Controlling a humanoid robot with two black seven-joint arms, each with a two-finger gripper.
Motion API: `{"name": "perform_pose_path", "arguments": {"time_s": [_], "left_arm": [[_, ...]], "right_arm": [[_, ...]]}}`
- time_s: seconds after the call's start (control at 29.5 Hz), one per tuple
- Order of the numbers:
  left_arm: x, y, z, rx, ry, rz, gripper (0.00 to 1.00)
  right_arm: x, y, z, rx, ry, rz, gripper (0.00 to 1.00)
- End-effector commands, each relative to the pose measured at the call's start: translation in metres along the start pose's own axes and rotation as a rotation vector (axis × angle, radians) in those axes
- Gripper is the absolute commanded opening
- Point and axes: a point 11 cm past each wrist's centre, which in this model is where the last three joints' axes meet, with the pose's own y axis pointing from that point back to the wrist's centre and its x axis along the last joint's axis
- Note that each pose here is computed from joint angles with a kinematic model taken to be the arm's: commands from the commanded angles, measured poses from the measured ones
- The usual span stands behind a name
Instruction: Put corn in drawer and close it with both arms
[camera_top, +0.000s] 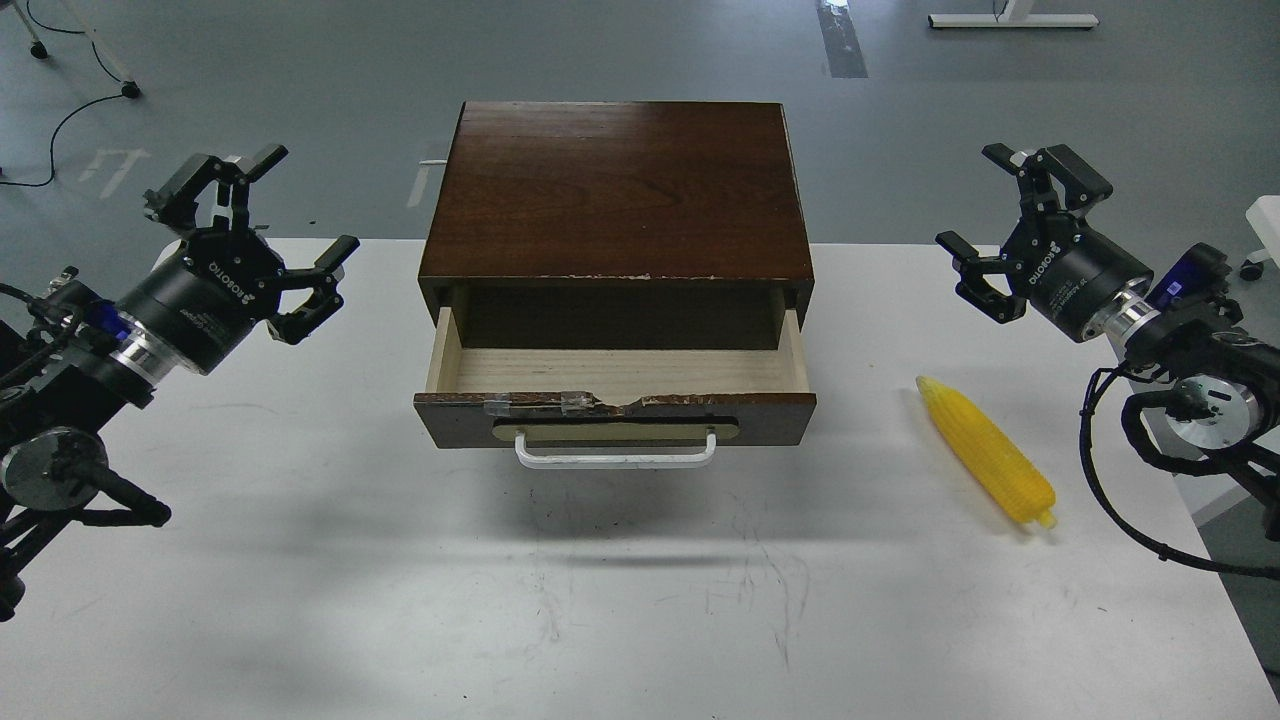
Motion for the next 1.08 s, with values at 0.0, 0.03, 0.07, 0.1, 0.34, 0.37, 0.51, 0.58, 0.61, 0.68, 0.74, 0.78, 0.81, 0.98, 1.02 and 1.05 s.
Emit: {"name": "perform_pose_path", "arguments": {"time_s": [0.0, 0.03, 0.07, 0.1, 0.34, 0.37, 0.51, 0.58, 0.61, 0.68, 0.74, 0.78, 0.81, 0.98, 1.02, 1.05], "left_arm": [[0.0, 0.001, -0.002, 0.003, 0.003, 0.0, 1.0], [0.0, 0.001, -0.002, 0.003, 0.003, 0.0, 1.0], [-0.001, 0.0, -0.003, 0.002, 0.007, -0.001, 1.0], [-0.002, 0.0, -0.004, 0.002, 0.007, -0.003, 1.0], [-0.001, -0.001, -0.002, 0.0, 0.006, -0.001, 1.0], [0.0, 0.0, -0.001, -0.001, 0.002, 0.0, 1.0], [0.001, 0.0, 0.003, -0.008, -0.005, 0.001, 1.0], [0.001, -0.001, 0.004, -0.007, -0.009, -0.001, 1.0], [0.001, -0.001, 0.004, -0.007, -0.009, -0.001, 1.0], [0.001, -0.001, 0.005, -0.01, -0.013, 0.0, 1.0], [0.001, 0.0, 0.006, -0.01, -0.014, -0.001, 1.0], [0.001, -0.001, 0.005, -0.01, -0.012, -0.002, 1.0], [0.001, -0.001, 0.005, -0.01, -0.012, -0.002, 1.0], [-0.001, -0.001, 0.006, -0.011, -0.012, -0.006, 1.0], [-0.002, -0.002, 0.006, -0.012, -0.011, -0.009, 1.0], [-0.002, -0.002, 0.006, -0.012, -0.011, -0.009, 1.0]], "right_arm": [[0.0, 0.0, 0.001, -0.003, 0.001, 0.0, 1.0], [0.0, 0.0, 0.001, -0.003, 0.001, 0.0, 1.0], [0.0, 0.001, 0.001, -0.003, 0.001, 0.0, 1.0], [0.0, 0.001, 0.001, -0.003, 0.001, 0.0, 1.0], [0.002, 0.003, -0.006, -0.008, 0.028, -0.008, 1.0], [0.005, 0.006, -0.013, -0.009, 0.054, -0.009, 1.0], [0.013, 0.018, -0.033, -0.045, 0.18, -0.037, 1.0], [0.009, 0.023, -0.048, -0.114, 0.369, -0.114, 1.0], [0.009, 0.023, -0.048, -0.114, 0.37, -0.114, 1.0], [0.005, 0.039, -0.053, -0.251, 0.654, -0.233, 1.0], [0.006, 0.051, -0.051, -0.332, 0.796, -0.291, 1.0], [0.006, 0.057, -0.047, -0.381, 0.874, -0.329, 1.0], [0.006, 0.057, -0.047, -0.381, 0.875, -0.329, 1.0], [0.004, 0.073, -0.015, -0.575, 1.141, -0.506, 1.0], [0.003, 0.078, -0.005, -0.621, 1.184, -0.55, 1.0], [0.004, 0.081, -0.001, -0.643, 1.203, -0.568, 1.0]]}}
